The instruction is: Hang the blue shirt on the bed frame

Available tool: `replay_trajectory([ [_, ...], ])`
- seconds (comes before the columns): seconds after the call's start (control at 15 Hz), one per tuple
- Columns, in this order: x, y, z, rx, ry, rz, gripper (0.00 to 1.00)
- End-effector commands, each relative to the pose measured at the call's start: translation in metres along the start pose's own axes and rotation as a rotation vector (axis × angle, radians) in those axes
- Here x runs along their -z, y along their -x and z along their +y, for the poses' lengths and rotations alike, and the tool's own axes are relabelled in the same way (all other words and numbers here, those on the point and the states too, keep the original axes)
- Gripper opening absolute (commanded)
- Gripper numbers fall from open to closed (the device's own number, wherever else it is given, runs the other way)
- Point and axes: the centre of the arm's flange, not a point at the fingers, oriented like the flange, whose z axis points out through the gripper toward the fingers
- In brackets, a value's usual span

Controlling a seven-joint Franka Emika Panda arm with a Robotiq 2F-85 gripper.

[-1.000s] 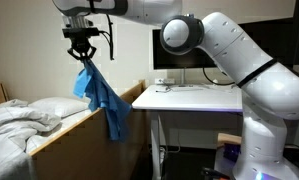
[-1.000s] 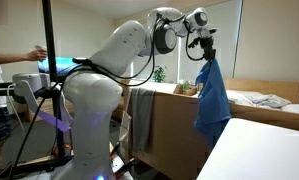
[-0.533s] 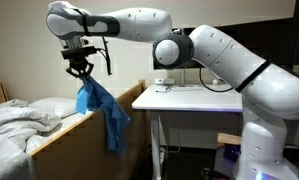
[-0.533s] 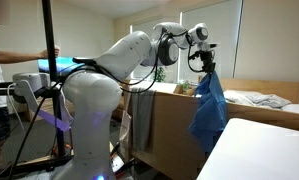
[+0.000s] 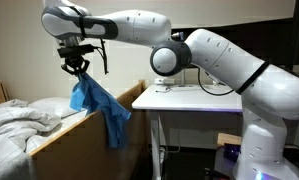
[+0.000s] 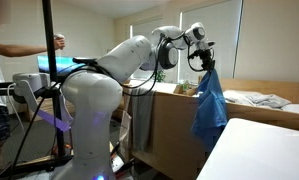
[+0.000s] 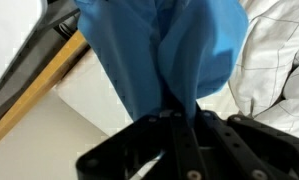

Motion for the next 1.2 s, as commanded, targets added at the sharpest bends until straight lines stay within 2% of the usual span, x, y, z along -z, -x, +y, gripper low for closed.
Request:
replay_trajectory([
  [0.0, 0.033, -0.057, -0.042, 0.027, -0.014, 0.096, 0.02],
  [0.2, 0.046, -0.061, -0.052, 0.014, -0.096, 0.181, 0.02],
  [0.47, 0.057, -0.069, -0.060, 0.016, -0.137, 0.224, 0.02],
  [0.67, 0.059, -0.071, -0.060, 0.008, -0.131, 0.226, 0.02],
  [1.13, 0.056, -0.080, -0.044, -0.081, -0.104, 0.158, 0.02],
])
